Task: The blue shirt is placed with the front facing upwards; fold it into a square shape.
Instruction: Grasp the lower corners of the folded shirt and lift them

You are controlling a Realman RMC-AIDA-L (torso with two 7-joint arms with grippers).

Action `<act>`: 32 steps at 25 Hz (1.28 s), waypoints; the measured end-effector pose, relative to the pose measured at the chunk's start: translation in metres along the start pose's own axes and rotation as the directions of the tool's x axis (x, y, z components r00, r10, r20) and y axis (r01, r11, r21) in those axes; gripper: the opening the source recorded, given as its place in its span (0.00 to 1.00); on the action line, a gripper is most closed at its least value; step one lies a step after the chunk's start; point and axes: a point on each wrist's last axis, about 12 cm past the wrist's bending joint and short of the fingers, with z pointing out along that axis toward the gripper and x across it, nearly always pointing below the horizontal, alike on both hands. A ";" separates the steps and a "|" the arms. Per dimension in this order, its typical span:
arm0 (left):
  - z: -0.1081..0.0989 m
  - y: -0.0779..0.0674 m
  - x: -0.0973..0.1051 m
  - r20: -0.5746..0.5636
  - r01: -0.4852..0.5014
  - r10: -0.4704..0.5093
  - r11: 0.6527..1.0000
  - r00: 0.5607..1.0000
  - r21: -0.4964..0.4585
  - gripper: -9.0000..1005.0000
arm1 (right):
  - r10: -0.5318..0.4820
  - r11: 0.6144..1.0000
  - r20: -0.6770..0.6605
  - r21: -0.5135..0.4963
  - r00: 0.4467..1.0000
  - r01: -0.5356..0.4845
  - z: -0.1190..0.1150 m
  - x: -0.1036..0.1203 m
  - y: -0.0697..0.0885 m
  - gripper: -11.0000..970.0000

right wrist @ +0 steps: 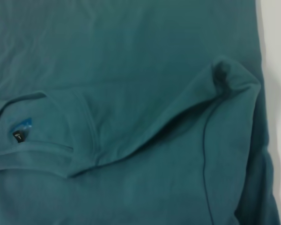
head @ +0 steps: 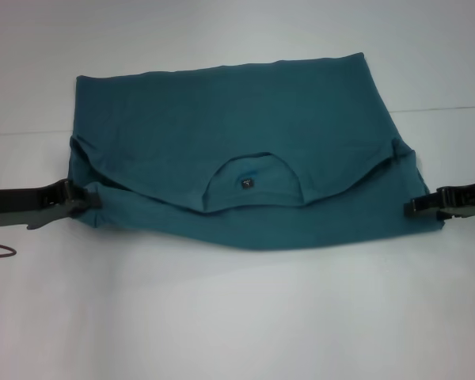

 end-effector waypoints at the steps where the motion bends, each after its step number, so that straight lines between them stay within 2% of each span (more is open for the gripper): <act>1: 0.000 0.000 0.000 0.001 0.001 -0.001 1.000 1.000 0.000 0.04 | -0.001 1.000 0.000 0.002 1.000 0.001 0.001 0.001 0.000 0.64; 13: 0.001 0.000 0.003 -0.003 0.008 -0.008 1.000 1.000 0.005 0.04 | -0.013 1.000 -0.008 -0.007 1.000 0.013 0.009 0.001 0.009 0.58; 24: -0.002 0.000 0.004 -0.047 0.005 -0.005 1.000 0.999 -0.001 0.04 | 0.002 1.000 -0.040 -0.027 0.999 -0.003 -0.002 0.001 0.005 0.33; 30: -0.008 -0.001 0.006 -0.132 -0.009 0.006 1.000 0.991 -0.024 0.04 | -0.008 0.998 -0.099 -0.068 0.995 0.002 -0.019 -0.001 0.007 0.09; 32: -0.011 -0.002 0.007 -0.156 -0.011 0.008 1.000 0.988 -0.017 0.04 | -0.016 0.996 -0.122 -0.087 0.992 0.005 -0.024 0.000 0.010 0.06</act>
